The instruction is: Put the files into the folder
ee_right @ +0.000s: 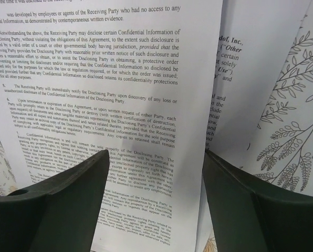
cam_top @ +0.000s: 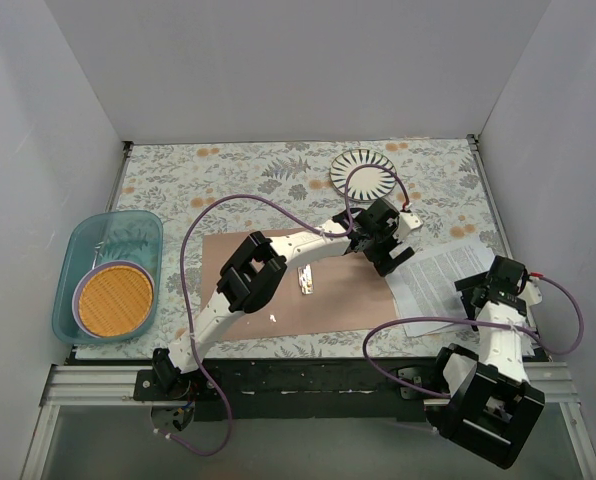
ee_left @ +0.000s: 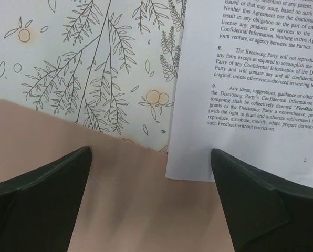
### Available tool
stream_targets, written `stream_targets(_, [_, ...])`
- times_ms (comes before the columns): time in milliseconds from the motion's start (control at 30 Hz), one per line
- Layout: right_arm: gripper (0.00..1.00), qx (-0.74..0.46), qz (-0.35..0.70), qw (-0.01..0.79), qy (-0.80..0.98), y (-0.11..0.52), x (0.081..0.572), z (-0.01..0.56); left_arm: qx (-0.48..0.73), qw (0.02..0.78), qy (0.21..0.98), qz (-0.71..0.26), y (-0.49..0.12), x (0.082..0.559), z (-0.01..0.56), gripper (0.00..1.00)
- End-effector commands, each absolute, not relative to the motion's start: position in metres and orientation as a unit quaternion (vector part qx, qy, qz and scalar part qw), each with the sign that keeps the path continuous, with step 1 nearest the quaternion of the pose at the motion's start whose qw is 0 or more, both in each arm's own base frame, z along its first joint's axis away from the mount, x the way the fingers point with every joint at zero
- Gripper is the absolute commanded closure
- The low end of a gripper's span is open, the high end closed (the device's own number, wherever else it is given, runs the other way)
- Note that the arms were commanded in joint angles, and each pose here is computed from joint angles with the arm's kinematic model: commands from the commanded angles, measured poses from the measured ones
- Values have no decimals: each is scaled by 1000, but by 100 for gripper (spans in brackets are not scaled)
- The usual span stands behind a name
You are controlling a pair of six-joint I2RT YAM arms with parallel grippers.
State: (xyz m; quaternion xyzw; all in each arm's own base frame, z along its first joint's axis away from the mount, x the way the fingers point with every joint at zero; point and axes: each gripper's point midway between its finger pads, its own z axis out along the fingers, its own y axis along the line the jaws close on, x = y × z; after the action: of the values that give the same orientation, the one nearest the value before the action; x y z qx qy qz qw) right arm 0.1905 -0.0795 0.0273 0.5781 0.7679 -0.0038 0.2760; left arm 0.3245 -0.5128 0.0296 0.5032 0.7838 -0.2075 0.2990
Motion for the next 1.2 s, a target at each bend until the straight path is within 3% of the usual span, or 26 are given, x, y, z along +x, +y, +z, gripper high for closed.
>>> stream_targets(0, [23, 587, 28, 282, 758, -72, 196, 25, 509, 248, 806, -175, -483, 309, 13, 2])
stream_targets(200, [33, 585, 49, 290, 756, -67, 200, 28, 509, 245, 806, -175, -481, 308, 13, 2])
stream_targets(300, [44, 581, 58, 296, 756, -67, 207, 39, 511, 242, 806, -173, -479, 306, 10, 2])
stream_targets(667, [62, 567, 92, 312, 757, -60, 220, 53, 517, 235, 805, -171, -476, 304, 5, 2])
stream_targets(867, [80, 557, 104, 312, 763, -56, 222, 55, 517, 236, 805, -171, -475, 303, 7, 2])
stream_targets(900, [89, 555, 103, 316, 763, -57, 222, 56, 516, 238, 805, -170, -476, 304, 9, 2])
stream_targets(967, [99, 551, 105, 317, 765, -56, 223, 57, 510, 250, 805, -172, -479, 309, 25, 2])
stream_targets(1167, [99, 532, 123, 336, 767, -54, 231, 75, 470, 288, 811, -198, -477, 333, 117, 2])
